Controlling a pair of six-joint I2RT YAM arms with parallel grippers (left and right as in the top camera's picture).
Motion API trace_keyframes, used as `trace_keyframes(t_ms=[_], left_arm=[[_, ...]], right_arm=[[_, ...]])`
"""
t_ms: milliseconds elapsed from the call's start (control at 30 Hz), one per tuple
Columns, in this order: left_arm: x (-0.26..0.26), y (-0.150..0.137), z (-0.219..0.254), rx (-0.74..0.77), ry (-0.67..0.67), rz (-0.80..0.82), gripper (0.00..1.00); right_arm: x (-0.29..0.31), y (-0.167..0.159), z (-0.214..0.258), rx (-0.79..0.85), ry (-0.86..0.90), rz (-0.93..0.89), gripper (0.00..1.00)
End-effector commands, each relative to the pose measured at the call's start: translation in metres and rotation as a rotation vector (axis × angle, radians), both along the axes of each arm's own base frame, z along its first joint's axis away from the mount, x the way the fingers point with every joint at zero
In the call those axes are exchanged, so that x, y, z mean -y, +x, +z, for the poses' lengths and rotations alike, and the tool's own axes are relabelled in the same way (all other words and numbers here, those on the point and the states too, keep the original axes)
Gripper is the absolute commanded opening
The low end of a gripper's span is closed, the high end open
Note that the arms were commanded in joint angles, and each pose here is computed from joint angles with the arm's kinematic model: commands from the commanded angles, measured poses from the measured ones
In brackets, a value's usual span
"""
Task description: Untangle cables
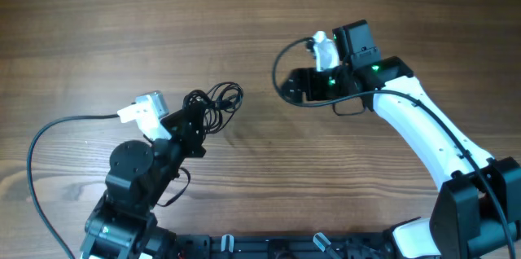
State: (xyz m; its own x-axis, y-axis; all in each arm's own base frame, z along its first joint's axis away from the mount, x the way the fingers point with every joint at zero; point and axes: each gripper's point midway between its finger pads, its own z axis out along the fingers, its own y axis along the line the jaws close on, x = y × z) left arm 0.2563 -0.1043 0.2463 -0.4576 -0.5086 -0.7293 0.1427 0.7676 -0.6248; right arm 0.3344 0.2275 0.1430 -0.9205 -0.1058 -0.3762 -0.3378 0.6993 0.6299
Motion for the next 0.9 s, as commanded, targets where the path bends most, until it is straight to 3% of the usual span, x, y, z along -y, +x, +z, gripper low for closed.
trace_keyframes(t_ms=[0, 33, 133, 433, 500, 567, 600, 667, 800, 867], left_arm=[[0.000, 0.010, 0.012, 0.040, 0.029, 0.006, 0.04], [0.001, 0.014, 0.011, 0.041, 0.029, 0.006, 0.04], [0.007, 0.018, 0.013, 0.051, 0.020, -0.013, 0.04], [0.011, 0.017, 0.016, 0.060, 0.010, -0.038, 0.04], [0.011, 0.017, 0.016, 0.061, 0.009, -0.038, 0.04], [0.016, 0.016, 0.022, 0.078, -0.009, -0.066, 0.04], [0.024, 0.014, 0.032, 0.108, -0.043, -0.113, 0.04], [0.041, 0.006, 0.058, 0.172, -0.146, -0.213, 0.04], [0.047, -0.001, 0.058, 0.164, -0.161, -0.262, 0.04], [0.044, 0.000, 0.046, 0.117, -0.143, -0.250, 0.04]], right_arm=[[-0.055, -0.038, 0.076, -0.153, 0.456, 0.217, 0.65], [-0.064, -0.035, 0.080, -0.145, 0.461, 0.204, 0.49], [-0.073, -0.023, 0.056, -0.175, 0.328, 0.032, 0.35], [-0.086, -0.023, 0.012, -0.048, 0.029, -0.133, 0.31], [-0.079, -0.019, 0.007, -0.059, -0.005, -0.194, 0.23], [-0.071, -0.013, 0.002, -0.048, -0.042, -0.248, 0.07], [-0.068, -0.010, 0.000, -0.038, -0.054, -0.262, 0.04], [-0.066, -0.008, -0.004, -0.039, -0.069, -0.273, 0.04], [-0.009, 0.014, -0.022, -0.063, -0.205, -0.457, 0.04], [0.002, 0.014, -0.018, -0.073, -0.172, -0.355, 0.04]])
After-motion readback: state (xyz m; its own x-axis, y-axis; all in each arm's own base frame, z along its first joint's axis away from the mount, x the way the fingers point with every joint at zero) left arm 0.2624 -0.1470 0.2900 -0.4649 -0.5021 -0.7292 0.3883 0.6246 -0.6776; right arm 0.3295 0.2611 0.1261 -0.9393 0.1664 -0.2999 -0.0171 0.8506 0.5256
